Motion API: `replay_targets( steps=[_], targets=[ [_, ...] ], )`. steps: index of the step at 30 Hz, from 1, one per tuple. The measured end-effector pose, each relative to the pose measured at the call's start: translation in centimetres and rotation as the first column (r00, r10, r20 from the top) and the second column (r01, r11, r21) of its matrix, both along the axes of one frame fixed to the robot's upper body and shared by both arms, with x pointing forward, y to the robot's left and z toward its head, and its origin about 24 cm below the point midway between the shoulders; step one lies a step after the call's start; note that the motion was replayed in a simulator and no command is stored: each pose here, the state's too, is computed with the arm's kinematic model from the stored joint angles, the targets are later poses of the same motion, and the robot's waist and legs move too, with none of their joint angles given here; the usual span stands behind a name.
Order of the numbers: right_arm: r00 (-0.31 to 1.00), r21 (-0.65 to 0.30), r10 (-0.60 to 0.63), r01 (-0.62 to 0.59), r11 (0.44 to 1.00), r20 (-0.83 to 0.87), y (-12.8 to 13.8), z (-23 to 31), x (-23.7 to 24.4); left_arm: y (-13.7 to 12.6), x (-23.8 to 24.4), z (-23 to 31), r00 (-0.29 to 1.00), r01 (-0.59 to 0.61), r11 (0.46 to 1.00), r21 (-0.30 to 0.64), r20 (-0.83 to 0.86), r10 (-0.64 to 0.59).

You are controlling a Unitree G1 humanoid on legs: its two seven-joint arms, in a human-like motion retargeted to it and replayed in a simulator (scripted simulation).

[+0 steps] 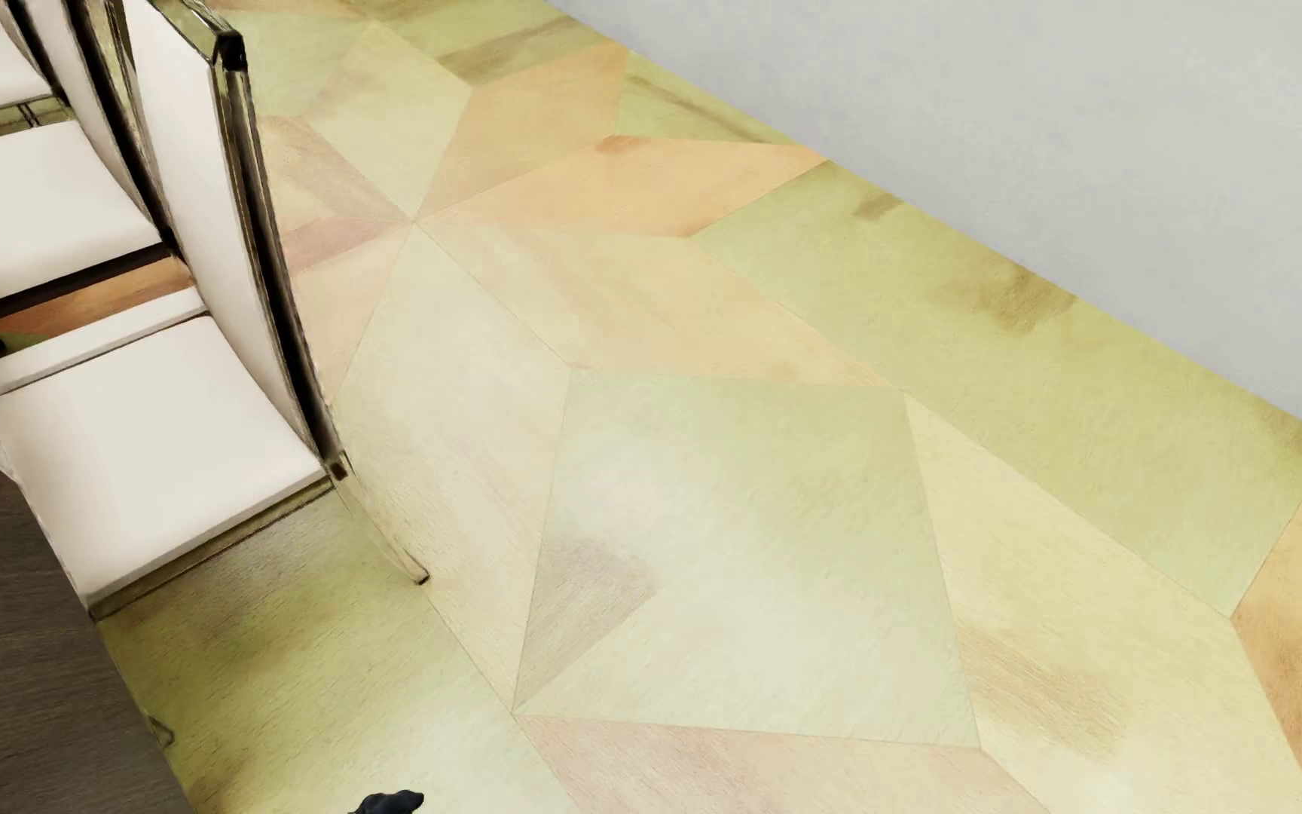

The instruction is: Head to the chair

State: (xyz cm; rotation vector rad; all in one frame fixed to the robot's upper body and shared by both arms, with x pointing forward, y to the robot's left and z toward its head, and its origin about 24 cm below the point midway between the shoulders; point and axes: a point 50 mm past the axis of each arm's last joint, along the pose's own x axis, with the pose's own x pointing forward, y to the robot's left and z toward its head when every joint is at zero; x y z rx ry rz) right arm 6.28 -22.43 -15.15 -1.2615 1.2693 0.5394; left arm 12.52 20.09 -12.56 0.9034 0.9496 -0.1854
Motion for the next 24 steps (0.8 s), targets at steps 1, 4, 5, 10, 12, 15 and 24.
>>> replay_targets(
  steps=[1,4,5,10,12,15,24],
  targets=[
    [0.997,-0.002,-0.080,0.080,0.997,0.012,-0.8,0.2,-0.9,-0.7,1.7,0.9,0.996,0.048,0.999,-0.012,0.074,-0.047],
    [0.949,0.013,-0.311,0.311,0.950,0.058,-1.2,0.5,-3.1,-2.7,6.0,3.9,0.958,0.135,0.990,-0.050,0.263,-0.117],
    [0.932,0.031,-0.357,0.356,0.934,0.061,-0.6,0.4,-3.6,-3.4,7.0,4.6,0.945,0.152,0.986,-0.061,0.300,-0.127],
    [0.983,0.054,-0.182,0.180,0.982,0.029,1.1,0.1,-3.2,-6.6,7.5,5.1,0.925,0.250,0.962,-0.114,0.321,-0.202],
    [0.983,0.024,-0.176,0.175,0.984,0.053,-0.1,0.3,-2.1,-6.1,6.0,3.8,0.941,0.261,0.960,-0.106,0.249,-0.228],
    [0.985,-0.061,-0.130,0.137,0.989,0.113,-1.7,1.0,2.6,0.2,0.1,0.7,0.988,-0.132,0.991,0.007,0.076,0.131],
    [0.568,-0.176,0.196,-0.091,0.980,0.799,-5.7,18.1,22.3,-0.5,-15.4,-3.5,0.812,-0.078,0.993,-0.092,-0.584,0.009]
  ],
)
